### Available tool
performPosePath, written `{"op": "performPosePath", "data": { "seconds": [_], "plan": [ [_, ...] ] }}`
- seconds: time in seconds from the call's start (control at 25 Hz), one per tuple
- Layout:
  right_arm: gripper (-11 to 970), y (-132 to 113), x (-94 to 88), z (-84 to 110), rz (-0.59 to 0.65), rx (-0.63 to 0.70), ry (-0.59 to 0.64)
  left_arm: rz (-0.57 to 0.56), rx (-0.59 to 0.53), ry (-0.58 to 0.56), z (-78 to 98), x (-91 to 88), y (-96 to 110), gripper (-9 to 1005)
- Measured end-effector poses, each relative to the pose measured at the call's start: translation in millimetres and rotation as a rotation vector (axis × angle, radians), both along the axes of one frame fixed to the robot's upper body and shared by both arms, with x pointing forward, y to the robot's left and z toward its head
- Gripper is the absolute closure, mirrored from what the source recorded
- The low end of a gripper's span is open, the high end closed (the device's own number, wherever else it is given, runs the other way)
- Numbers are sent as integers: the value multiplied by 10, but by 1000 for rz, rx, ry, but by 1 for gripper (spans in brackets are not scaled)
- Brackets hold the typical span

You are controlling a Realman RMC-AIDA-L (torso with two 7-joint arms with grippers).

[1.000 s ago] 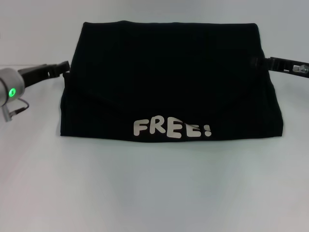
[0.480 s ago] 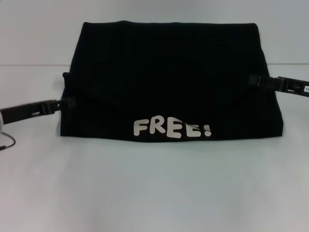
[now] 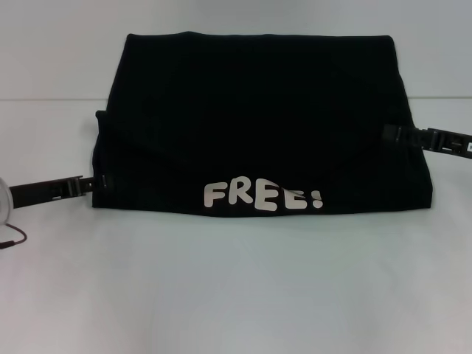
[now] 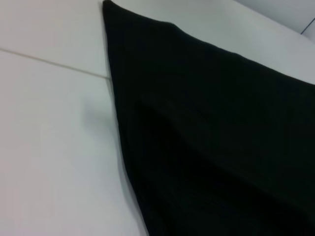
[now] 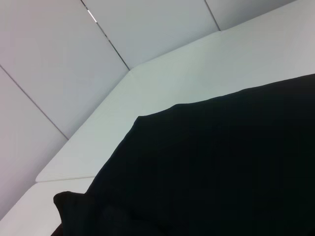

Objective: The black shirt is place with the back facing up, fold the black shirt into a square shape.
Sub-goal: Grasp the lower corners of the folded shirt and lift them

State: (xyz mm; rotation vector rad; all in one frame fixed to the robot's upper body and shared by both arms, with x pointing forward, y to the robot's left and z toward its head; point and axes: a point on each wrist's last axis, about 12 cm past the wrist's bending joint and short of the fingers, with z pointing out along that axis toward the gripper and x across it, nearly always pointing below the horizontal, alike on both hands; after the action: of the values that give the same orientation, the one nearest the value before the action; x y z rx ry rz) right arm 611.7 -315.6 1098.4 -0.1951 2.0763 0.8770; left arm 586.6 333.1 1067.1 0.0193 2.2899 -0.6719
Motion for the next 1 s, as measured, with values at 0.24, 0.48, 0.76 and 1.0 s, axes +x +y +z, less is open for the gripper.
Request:
{"op": "performPosePath", "data": {
  "seconds": [0.24, 0.48, 0.76, 1.0],
  "plan": [
    [345, 3, -12, -14, 0, 2, 3, -41, 14, 13, -29, -2, -88, 295],
    [346, -8, -34, -36, -3, 3, 8, -59, 20, 19, -47, -3, -141, 297],
    [346, -22, -49, -50, -8, 3, 11, -71, 26, 16, -39, 9, -164, 299],
    [346, -32, -48, -45, -10, 3, 10, -60, 29, 12, -33, 12, -139, 301]
  ]
}}
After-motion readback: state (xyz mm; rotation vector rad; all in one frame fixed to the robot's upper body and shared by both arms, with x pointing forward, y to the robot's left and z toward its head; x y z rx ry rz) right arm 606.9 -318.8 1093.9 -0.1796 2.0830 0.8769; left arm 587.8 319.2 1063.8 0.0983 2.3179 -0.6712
